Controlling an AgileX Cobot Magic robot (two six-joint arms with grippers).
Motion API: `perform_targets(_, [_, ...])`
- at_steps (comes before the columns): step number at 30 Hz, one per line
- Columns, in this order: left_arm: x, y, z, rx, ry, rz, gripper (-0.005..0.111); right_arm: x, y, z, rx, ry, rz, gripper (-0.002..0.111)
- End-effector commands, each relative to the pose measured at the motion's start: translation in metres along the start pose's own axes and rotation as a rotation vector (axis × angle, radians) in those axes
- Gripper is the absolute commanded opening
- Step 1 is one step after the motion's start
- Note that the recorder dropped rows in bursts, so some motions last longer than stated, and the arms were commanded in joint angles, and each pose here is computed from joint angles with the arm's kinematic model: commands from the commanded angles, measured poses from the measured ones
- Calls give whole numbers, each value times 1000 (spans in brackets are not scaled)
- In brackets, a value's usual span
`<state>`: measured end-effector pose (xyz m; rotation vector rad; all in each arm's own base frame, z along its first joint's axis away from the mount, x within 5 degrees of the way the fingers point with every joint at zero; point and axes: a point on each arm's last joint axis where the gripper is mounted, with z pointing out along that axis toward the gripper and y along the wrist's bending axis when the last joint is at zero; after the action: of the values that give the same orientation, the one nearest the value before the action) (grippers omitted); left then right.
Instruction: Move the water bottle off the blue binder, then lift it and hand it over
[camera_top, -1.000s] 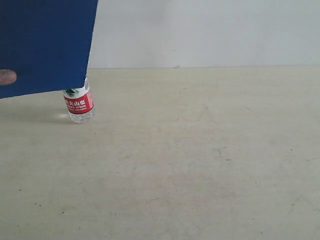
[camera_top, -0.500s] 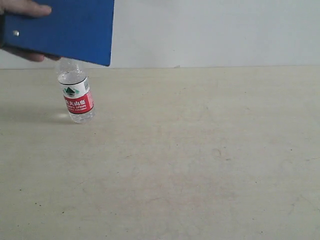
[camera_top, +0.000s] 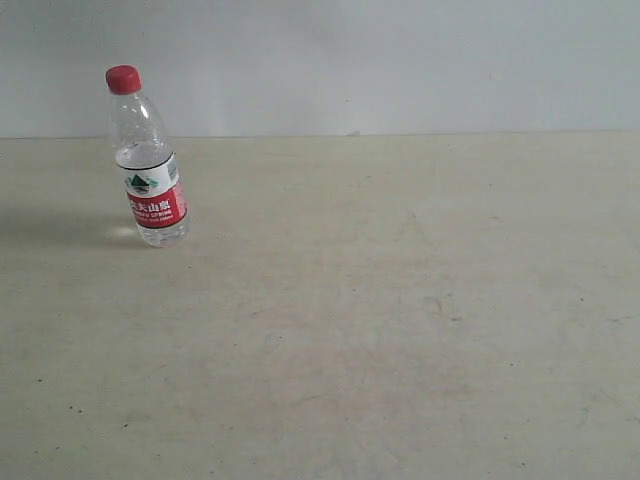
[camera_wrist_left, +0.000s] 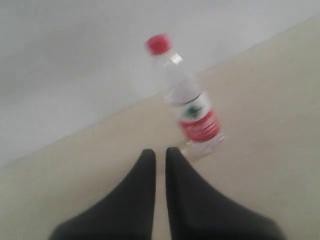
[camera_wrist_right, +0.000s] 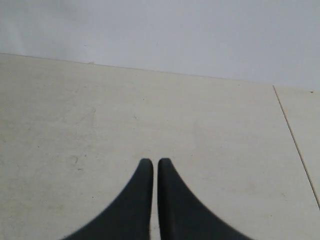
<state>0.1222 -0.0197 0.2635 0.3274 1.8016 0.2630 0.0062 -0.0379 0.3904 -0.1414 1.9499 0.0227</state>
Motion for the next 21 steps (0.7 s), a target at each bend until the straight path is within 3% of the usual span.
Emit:
perform_targets(1, [12, 31, -4, -363, 173, -16, 4, 0, 0, 0, 4, -6, -2, 0])
perform_targets(3, [16, 43, -10, -506, 245, 61, 4, 0, 0, 0, 4, -6, -2, 0])
perform_targets(4, [17, 45, -12, -524, 274, 110, 4, 0, 0, 0, 4, -6, -2, 0])
perform_targets(5, [18, 46, -13, -523, 295, 158, 4, 0, 0, 0, 3, -9, -2, 0])
perform_targets(10, [17, 44, -14, -485, 260, 142, 4, -2, 0, 0, -2, -27, 1, 0])
perform_targets(12, [14, 38, -10, -413, 213, 113, 4, -3, 0, 0, -4, -34, 1, 0])
perform_targets(18, [-2, 1, -1, -5, 2, -372, 4, -3, 2, 0, -19, -37, 6, 0])
perform_targets(21, [-7, -11, -2, 137, -29, -401, 4, -3, 2, 0, -22, -36, 8, 0])
